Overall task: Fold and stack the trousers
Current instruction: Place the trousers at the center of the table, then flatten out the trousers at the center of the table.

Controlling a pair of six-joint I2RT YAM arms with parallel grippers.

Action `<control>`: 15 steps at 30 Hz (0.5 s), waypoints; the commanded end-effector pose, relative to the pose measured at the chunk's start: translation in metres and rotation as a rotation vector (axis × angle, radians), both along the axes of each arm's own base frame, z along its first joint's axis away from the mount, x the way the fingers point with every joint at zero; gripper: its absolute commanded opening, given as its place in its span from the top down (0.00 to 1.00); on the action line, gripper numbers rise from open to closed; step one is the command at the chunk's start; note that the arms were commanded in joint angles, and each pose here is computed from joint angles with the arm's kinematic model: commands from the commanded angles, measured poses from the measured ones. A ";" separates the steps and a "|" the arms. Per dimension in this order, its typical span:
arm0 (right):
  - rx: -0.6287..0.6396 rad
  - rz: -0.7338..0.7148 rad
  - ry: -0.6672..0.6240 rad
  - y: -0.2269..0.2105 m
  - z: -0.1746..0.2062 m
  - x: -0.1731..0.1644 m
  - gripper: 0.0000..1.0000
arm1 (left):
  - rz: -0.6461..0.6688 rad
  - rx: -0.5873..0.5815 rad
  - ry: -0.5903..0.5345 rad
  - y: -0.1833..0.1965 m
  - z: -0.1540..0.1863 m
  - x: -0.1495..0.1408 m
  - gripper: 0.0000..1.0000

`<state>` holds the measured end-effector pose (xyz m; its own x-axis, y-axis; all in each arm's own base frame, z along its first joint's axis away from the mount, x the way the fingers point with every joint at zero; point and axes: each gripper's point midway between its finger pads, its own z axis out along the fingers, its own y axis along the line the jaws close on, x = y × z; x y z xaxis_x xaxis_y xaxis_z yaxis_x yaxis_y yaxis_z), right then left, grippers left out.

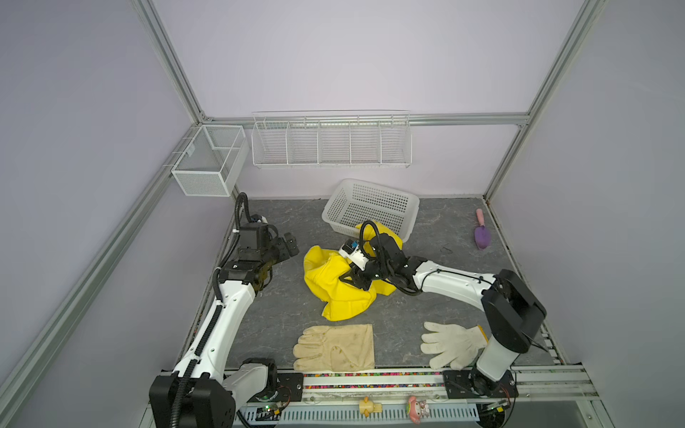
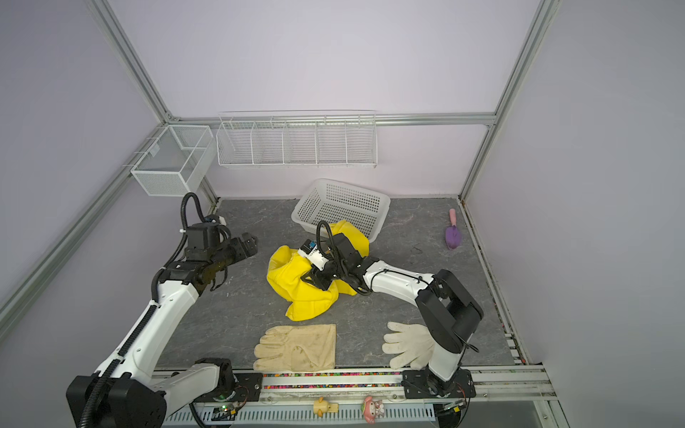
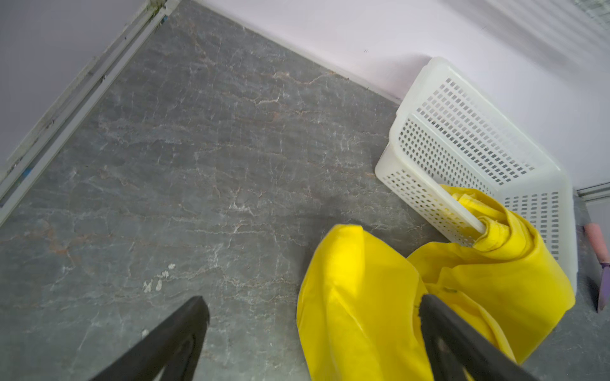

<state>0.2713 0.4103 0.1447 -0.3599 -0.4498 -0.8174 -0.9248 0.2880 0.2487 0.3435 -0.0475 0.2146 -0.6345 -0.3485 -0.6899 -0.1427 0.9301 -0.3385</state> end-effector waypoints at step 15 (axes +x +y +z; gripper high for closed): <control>-0.079 -0.308 0.067 -0.152 0.031 0.023 0.12 | 0.042 -0.146 0.249 -0.045 -0.072 -0.092 0.01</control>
